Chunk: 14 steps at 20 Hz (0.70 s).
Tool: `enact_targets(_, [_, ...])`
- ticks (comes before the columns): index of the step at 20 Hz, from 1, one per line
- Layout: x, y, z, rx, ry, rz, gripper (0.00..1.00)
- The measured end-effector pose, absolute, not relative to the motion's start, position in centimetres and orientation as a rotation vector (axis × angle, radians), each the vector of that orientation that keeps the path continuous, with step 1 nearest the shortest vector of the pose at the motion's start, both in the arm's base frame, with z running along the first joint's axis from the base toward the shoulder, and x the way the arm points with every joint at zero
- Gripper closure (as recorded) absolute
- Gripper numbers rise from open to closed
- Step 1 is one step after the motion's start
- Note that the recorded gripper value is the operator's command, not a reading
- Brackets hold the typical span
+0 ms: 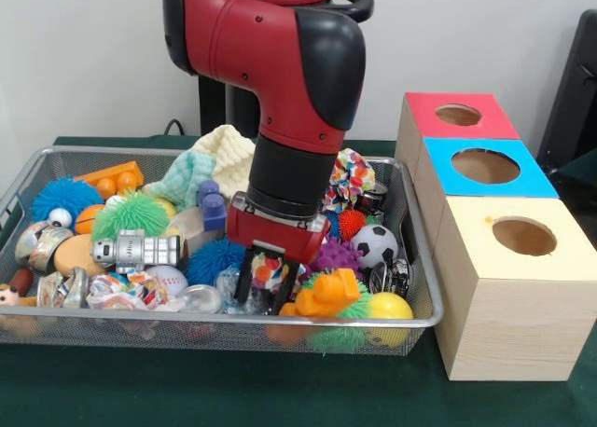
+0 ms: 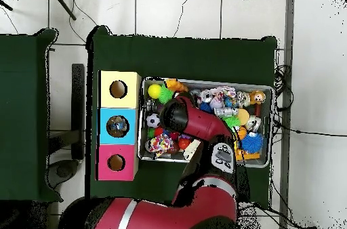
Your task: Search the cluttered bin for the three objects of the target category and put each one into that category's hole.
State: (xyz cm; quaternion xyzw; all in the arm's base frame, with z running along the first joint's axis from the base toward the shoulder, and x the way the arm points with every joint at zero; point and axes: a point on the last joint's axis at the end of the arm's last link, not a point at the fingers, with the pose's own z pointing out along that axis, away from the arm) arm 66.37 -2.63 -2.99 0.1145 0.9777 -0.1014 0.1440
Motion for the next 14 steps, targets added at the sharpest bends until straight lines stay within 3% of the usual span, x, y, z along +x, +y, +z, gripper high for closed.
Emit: enact_targets(14, [67.5,-3.5,-0.3,0.409,2.854,-0.204,0.0])
